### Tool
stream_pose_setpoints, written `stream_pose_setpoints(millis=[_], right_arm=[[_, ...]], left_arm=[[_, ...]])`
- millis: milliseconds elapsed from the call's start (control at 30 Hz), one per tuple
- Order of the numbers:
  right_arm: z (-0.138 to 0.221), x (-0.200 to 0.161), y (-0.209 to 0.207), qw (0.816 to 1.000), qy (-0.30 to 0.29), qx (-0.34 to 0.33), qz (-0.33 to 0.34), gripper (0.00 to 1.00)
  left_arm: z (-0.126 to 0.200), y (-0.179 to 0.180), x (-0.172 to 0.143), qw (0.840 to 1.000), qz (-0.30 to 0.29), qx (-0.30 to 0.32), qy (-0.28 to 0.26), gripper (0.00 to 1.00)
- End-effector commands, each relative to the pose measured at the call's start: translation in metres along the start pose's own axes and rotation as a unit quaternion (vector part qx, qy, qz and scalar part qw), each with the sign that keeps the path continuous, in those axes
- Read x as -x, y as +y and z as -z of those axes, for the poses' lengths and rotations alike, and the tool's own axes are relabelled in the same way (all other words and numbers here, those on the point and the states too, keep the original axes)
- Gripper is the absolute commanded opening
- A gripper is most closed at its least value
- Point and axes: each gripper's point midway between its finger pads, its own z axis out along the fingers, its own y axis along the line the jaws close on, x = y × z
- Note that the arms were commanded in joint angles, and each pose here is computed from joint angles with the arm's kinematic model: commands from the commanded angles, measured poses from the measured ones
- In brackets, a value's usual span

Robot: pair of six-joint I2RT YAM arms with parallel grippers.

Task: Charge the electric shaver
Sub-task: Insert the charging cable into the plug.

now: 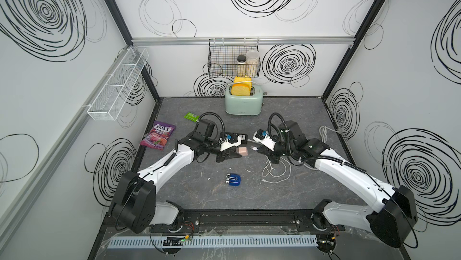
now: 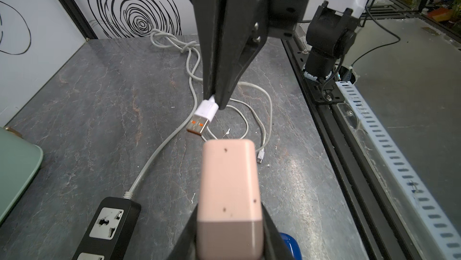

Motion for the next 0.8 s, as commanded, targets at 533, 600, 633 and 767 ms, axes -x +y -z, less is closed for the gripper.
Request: stream_pose_setpoints(millis=[533,600,633,767], right_arm=[[-0.006,0.004,0.02,0.998,0.02,0.026,0.051,0.0],[-0.006,0.005,0.021,0.998,0.017,0.027,0.05,0.0],[-0.007,0.004,0.022,0.998,0.017,0.028,0.051,0.0],[-0.012,-0.002,0.024,0.998,0.031,0.031,0.051,0.0]], left_arm=[[0.002,-0.006,0.014,0.999,-0.023,-0.022,-0.031,0.0],[0.001,-0.007,0.014,0.999,-0.022,-0.023,-0.033,0.0],[0.001,-0.007,0.013,0.999,-0.02,-0.021,-0.034,0.0],[0.0,-0.009,0.014,0.999,-0.02,-0.024,-0.036,0.0]])
